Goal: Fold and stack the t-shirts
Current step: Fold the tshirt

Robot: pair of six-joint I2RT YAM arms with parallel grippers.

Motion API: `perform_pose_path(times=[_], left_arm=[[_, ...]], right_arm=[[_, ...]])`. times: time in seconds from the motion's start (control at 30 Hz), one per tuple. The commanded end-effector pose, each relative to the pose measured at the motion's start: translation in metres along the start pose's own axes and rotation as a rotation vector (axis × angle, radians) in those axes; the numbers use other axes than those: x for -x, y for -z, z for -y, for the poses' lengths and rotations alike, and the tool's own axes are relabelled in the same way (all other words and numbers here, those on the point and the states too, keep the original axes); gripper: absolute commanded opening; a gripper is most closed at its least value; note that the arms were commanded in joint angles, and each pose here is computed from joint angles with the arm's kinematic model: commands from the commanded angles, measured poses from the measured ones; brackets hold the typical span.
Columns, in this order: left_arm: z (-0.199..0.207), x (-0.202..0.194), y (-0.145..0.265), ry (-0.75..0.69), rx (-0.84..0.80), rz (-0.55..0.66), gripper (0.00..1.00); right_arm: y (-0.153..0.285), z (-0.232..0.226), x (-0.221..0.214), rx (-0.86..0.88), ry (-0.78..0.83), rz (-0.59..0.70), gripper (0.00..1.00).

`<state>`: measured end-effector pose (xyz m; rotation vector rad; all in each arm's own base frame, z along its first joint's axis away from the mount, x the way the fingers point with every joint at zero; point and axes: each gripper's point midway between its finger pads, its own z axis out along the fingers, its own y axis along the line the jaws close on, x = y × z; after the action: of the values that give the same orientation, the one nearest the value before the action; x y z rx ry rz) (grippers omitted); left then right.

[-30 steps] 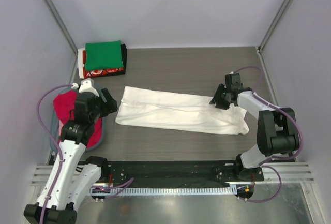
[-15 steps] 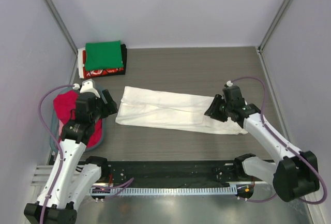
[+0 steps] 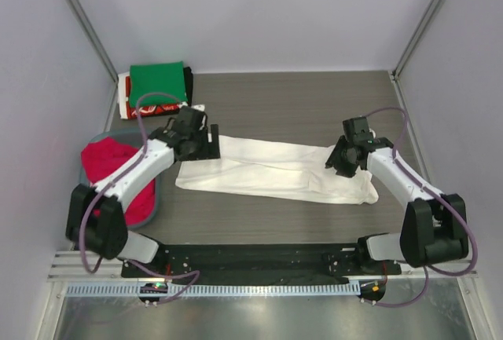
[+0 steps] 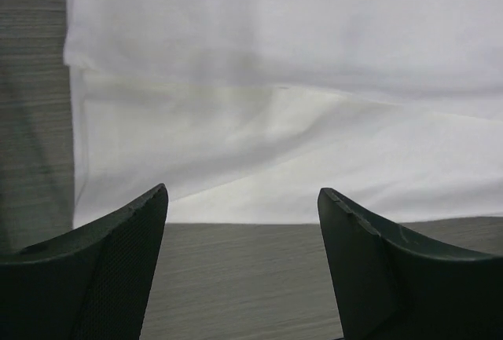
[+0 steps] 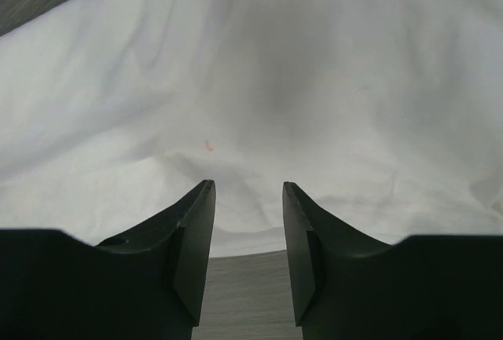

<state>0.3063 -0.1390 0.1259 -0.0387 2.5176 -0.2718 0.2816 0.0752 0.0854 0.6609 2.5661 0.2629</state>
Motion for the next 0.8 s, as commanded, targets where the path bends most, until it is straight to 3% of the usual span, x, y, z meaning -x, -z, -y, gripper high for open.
perform_pose_path(times=[0.0, 0.17, 0.3, 0.47, 0.6, 0.77], left_arm=[[0.021, 0.014, -0.031, 0.000, -0.019, -0.041, 0.78], [0.030, 0.011, -0.086, 0.001, 0.009, -0.166, 0.74], [0.020, -0.021, -0.116, -0.029, 0.051, -0.321, 0.72], [0.002, -0.057, -0.112, -0.041, 0.095, -0.408, 0.70], [0.001, -0.083, -0.093, 0.033, 0.073, -0.448, 0.68], [0.038, -0.141, -0.065, 0.187, -0.054, -0.525, 0.67]], right_arm=[[-0.015, 0.016, 0.011, -0.078, -0.064, -0.013, 0.47], [-0.035, 0.030, 0.002, -0.115, -0.093, -0.074, 0.51], [-0.052, 0.040, 0.015, -0.123, -0.124, -0.073, 0.51], [-0.090, 0.048, 0.048, -0.129, -0.195, -0.137, 0.50], [-0.114, 0.009, 0.094, -0.033, -0.219, -0.127, 0.51], [-0.151, -0.046, 0.123, 0.076, -0.158, -0.168, 0.52]])
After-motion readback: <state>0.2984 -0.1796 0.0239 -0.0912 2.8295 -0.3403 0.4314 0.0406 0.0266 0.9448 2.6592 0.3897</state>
